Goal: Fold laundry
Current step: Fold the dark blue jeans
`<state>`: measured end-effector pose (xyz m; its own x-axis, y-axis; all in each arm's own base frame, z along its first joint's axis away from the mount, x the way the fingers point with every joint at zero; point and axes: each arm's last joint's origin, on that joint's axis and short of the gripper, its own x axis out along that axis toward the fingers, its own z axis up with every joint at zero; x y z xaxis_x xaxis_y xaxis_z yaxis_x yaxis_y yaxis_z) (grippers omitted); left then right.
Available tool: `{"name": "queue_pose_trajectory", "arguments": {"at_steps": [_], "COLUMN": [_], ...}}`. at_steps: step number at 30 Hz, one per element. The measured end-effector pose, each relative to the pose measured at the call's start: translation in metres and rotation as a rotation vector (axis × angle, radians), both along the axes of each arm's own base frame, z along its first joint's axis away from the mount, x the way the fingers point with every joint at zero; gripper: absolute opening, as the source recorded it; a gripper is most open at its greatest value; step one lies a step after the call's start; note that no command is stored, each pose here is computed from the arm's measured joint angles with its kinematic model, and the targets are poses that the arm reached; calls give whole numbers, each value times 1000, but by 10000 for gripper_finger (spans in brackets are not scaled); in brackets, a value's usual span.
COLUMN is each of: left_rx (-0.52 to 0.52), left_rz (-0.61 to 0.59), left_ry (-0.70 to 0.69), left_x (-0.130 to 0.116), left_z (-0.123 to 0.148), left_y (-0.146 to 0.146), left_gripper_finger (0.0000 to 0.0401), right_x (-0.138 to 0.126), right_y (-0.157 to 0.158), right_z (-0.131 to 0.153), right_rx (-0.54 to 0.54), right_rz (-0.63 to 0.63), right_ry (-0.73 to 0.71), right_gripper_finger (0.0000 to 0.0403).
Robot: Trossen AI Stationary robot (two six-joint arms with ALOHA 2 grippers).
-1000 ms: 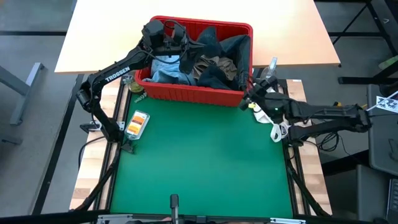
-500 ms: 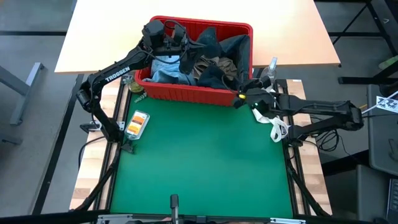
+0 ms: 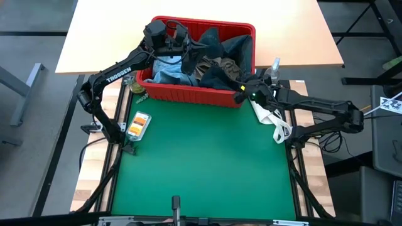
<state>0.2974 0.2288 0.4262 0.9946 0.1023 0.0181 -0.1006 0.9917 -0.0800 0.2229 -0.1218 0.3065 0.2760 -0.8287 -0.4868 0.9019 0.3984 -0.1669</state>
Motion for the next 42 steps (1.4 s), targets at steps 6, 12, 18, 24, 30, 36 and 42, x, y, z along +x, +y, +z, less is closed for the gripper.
{"name": "queue_pose_trajectory", "arguments": {"at_steps": [6,12,18,24,30,36,42], "left_rx": [37,37,36,36,46,46,46], "left_rz": [1,1,0,-1,-1,0,0], "left_ry": [4,4,4,4,5,5,5], "left_x": [0,0,0,0,0,0,0], "left_z": [0,0,0,0,0,0,0], "left_y": [0,0,0,-1,-1,-1,0], "left_gripper_finger": [0,0,0,0,0,0,0], "right_x": [0,0,8,14,14,14,14], "right_y": [1,1,-3,-6,-7,-8,-8], "right_z": [-1,-3,-17,-25,-25,-26,-25], "right_rx": [15,32,68,67,48,43,39], "right_rz": [14,0,-17,-33,-49,-50,-49], "right_ry": [3,2,53,78,82,104,100], "right_gripper_finger": [221,220,220,214,130,15,28]}}
